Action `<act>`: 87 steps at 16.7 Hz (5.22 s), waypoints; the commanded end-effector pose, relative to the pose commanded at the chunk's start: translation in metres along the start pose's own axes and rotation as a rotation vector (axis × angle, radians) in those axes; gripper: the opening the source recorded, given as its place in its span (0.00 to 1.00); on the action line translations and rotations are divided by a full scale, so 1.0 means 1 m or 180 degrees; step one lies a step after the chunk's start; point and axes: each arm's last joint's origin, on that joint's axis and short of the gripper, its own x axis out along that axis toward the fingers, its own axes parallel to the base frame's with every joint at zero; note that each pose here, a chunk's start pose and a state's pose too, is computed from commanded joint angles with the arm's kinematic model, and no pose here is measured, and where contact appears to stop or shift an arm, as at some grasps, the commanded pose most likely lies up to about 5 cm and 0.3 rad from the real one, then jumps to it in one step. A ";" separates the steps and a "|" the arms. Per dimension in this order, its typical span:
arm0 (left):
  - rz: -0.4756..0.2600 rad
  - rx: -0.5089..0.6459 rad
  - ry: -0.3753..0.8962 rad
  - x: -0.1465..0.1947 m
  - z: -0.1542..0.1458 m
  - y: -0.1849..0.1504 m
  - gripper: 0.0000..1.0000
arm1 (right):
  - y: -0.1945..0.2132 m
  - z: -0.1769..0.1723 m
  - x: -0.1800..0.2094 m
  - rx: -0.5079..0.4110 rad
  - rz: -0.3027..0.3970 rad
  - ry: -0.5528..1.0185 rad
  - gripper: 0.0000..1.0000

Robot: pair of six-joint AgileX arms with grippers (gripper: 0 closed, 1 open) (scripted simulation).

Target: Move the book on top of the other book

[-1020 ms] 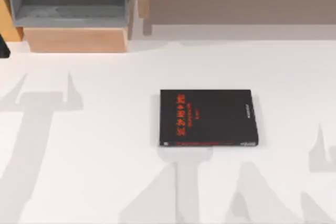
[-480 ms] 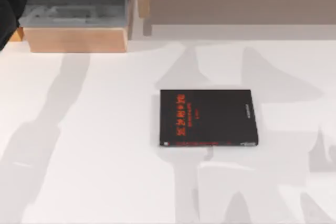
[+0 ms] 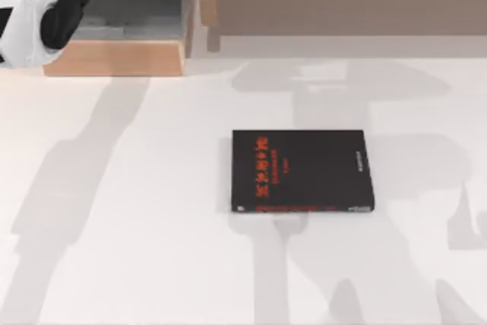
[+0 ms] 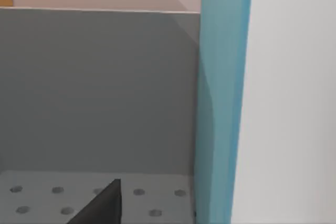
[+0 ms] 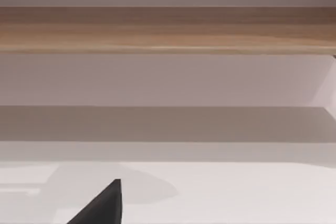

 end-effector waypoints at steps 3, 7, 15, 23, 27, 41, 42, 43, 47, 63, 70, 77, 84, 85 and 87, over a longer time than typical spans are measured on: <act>0.0000 0.0000 0.0000 0.000 0.000 0.000 1.00 | 0.000 0.000 0.000 0.0000 0.0000 0.0000 1.00; -0.0001 -0.0001 0.0000 0.006 0.000 0.001 1.00 | 0.000 0.000 0.000 0.0000 0.0000 0.0000 1.00; 0.0000 0.0000 0.0000 0.030 0.000 0.000 1.00 | 0.000 0.000 0.000 0.0000 0.0000 0.0000 1.00; 0.0000 0.0000 0.0000 0.030 0.000 0.000 0.62 | 0.000 0.000 0.000 0.0000 0.0000 0.0000 1.00; 0.0000 0.0000 0.0000 0.030 0.000 0.000 0.32 | 0.000 0.000 0.000 0.0000 0.0000 0.0000 1.00; -0.0007 0.0003 -0.0005 0.029 0.001 -0.001 0.00 | 0.000 0.000 0.000 0.0000 0.0000 0.0000 1.00; -0.0008 0.0003 -0.0005 0.027 0.003 -0.001 0.00 | 0.000 0.000 0.000 0.0000 0.0000 0.0000 1.00; -0.0007 0.0003 -0.0006 0.026 0.005 -0.001 0.00 | 0.000 0.000 0.000 0.0000 0.0000 0.0000 1.00; -0.0008 0.0003 -0.0005 0.020 0.010 -0.001 0.00 | 0.000 0.000 0.000 0.0000 0.0000 0.0000 1.00; 0.0263 0.0707 -0.0579 -0.107 0.143 -0.074 0.00 | 0.000 0.000 0.000 0.0000 0.0000 0.0000 1.00; -0.0157 0.2279 0.0230 -0.160 0.072 -0.163 0.00 | 0.000 0.000 0.000 0.0000 0.0000 0.0000 1.00; -0.1061 0.4417 0.1091 -0.209 -0.093 -0.233 0.00 | 0.000 0.000 0.000 0.0000 0.0000 0.0000 1.00; -0.1321 0.4968 0.1274 -0.227 -0.138 -0.239 0.00 | 0.000 0.000 0.000 0.0000 0.0000 0.0000 1.00; -0.1321 0.4968 0.1274 -0.227 -0.138 -0.239 0.00 | 0.000 0.000 0.000 0.0000 0.0000 0.0000 1.00; -0.1309 0.4954 0.1275 -0.225 -0.138 -0.239 0.00 | 0.000 0.000 0.000 0.0000 0.0000 0.0000 1.00</act>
